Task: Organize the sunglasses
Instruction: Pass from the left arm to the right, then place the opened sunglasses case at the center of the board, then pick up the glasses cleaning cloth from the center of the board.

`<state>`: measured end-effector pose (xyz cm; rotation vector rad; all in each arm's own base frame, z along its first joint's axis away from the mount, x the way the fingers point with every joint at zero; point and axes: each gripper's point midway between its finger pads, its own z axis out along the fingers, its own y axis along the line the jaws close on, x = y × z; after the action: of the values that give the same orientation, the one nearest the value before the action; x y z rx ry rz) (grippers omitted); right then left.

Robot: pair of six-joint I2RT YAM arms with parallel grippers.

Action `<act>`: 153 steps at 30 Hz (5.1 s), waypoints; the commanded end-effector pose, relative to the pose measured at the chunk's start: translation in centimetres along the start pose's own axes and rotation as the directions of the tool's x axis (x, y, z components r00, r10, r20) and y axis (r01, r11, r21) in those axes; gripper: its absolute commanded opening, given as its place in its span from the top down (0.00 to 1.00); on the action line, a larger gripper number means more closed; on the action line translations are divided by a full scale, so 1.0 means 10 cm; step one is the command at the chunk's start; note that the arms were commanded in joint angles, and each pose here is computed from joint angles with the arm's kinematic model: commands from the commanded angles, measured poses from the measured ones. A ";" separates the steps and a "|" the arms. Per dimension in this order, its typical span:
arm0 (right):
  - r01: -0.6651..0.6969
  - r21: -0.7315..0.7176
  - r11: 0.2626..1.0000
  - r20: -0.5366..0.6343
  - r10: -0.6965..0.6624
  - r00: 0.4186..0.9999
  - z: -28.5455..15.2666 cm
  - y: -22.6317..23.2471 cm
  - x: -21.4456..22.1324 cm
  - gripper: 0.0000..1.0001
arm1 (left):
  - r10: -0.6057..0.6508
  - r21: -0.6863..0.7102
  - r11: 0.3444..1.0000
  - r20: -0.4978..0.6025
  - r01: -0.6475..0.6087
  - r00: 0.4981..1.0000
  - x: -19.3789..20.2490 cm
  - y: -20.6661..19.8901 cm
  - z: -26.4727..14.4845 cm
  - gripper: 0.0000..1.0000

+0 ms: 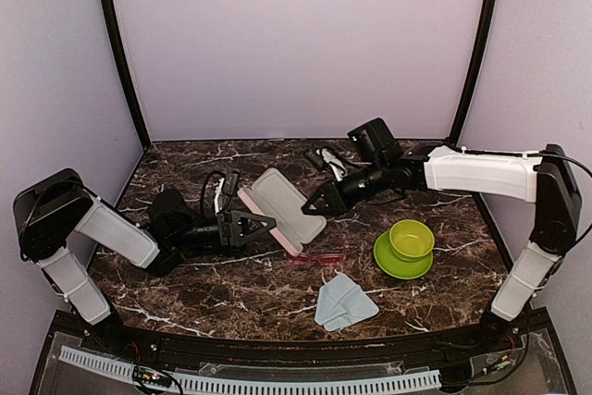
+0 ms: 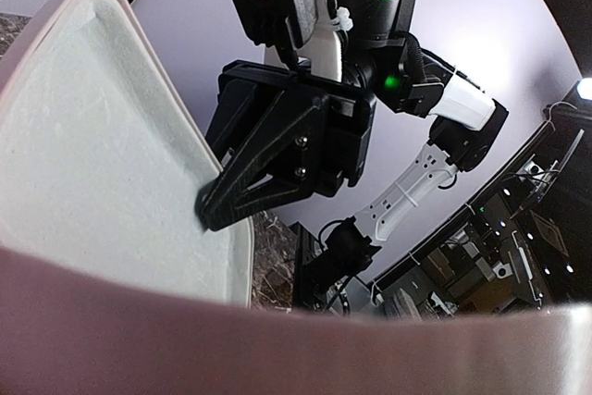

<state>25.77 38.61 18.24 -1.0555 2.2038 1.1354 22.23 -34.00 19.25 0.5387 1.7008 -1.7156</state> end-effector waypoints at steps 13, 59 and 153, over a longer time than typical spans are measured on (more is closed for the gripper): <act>0.011 0.076 0.997 0.094 -0.019 0.995 -0.37 0.04 -0.36 1.00 | 0.057 -0.240 0.968 -0.049 -0.068 0.997 0.30 0.27 -0.37 0.13; 0.811 0.289 0.509 -0.520 -0.627 0.580 1.40 0.55 0.31 0.95 | 0.177 -0.916 0.401 0.116 0.036 0.977 -0.99 0.56 -2.01 0.05; -0.027 0.516 0.856 -0.272 0.194 0.943 0.32 -0.57 1.83 0.77 | 0.238 -0.362 0.738 -0.650 -0.569 0.722 1.33 0.07 0.37 0.50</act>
<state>19.26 31.54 2.04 -0.9216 2.6311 0.4295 14.20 -38.53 9.16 1.1057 2.1620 -0.6639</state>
